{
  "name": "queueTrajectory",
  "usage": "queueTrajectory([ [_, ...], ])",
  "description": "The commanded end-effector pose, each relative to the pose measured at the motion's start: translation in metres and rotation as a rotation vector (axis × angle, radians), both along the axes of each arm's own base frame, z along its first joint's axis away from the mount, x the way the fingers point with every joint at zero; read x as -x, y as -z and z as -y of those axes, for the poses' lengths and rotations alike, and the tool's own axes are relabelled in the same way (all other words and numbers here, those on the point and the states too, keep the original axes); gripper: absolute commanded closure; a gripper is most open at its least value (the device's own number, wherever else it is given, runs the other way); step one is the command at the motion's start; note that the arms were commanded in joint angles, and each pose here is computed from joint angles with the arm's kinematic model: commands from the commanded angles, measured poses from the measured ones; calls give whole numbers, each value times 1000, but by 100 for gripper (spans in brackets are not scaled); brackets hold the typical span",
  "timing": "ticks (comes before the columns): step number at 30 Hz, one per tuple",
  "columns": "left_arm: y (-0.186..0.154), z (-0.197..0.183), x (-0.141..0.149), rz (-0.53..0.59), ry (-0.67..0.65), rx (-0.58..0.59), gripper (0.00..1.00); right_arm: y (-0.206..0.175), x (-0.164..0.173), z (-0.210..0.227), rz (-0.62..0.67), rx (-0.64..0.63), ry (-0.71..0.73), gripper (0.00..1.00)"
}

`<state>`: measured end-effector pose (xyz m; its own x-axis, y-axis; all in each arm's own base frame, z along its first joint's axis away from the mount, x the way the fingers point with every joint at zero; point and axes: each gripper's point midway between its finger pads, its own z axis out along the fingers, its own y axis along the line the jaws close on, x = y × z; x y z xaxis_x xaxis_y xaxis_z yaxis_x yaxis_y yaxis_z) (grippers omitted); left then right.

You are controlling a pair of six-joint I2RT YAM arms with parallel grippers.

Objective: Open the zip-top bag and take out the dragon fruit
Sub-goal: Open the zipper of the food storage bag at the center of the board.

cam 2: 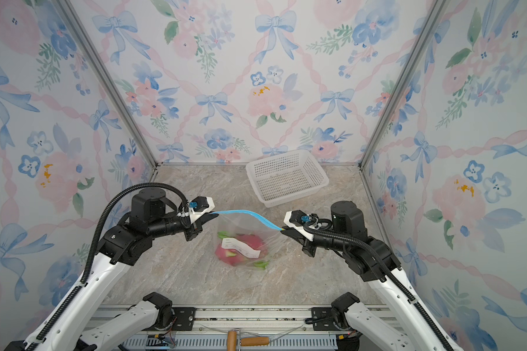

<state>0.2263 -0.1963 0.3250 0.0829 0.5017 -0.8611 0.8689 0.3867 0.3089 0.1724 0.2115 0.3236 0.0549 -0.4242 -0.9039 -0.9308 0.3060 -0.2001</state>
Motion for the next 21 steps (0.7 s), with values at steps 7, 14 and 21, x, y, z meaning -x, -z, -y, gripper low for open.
queueTrajectory([
  [7,-9,4,-9,127,46,-25,100,-11,20,-6,40,-9,-79,90],
  [14,-3,-15,-28,146,-43,-51,100,-7,39,7,40,0,-79,90],
  [21,8,-12,-16,177,69,-28,100,16,54,11,-46,0,-97,89],
])
